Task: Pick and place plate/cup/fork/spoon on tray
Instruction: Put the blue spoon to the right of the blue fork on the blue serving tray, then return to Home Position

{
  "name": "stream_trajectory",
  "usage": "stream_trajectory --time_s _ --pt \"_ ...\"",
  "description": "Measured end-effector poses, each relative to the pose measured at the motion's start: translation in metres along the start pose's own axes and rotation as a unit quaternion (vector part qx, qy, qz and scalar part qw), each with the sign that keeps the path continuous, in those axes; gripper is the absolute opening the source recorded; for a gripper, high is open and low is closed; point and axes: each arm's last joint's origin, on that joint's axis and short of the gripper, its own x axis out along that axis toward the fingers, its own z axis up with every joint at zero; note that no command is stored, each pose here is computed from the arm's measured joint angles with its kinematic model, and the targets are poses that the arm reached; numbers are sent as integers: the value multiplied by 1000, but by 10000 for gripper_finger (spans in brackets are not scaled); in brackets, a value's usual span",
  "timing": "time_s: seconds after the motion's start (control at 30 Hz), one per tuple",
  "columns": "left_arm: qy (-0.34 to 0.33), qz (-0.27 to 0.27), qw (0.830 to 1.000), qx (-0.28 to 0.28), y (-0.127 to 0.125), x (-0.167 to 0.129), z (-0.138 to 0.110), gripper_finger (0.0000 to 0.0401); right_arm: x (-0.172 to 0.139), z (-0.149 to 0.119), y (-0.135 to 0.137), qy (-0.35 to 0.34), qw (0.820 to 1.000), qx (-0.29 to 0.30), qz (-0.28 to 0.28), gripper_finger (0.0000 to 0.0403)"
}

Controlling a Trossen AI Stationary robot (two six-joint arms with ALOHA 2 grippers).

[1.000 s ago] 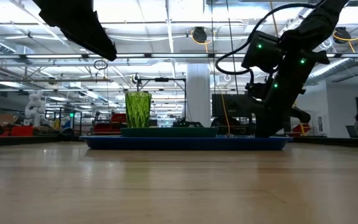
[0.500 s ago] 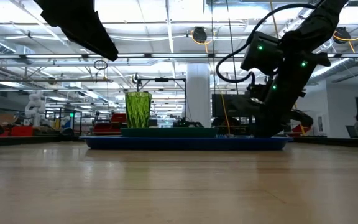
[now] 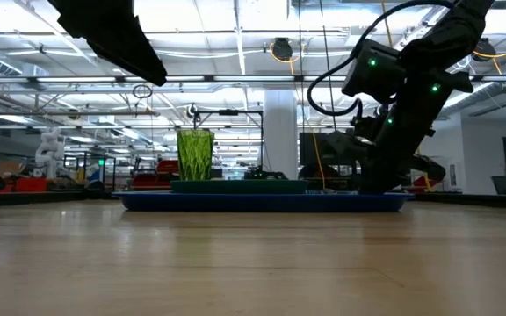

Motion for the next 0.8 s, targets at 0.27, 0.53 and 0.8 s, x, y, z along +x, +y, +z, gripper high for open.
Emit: stream_trajectory --time_s 0.27,0.53,0.8 --pt "0 -3 1000 -1 -1 -1 -1 163 -8 -1 3 -13 1000 -1 18 0" --pt "4 1 1000 14 1 1 0 163 -44 8 15 -67 988 -89 111 0" --pt "7 23 1000 14 10 5 3 163 -97 28 21 -168 911 -287 244 0"
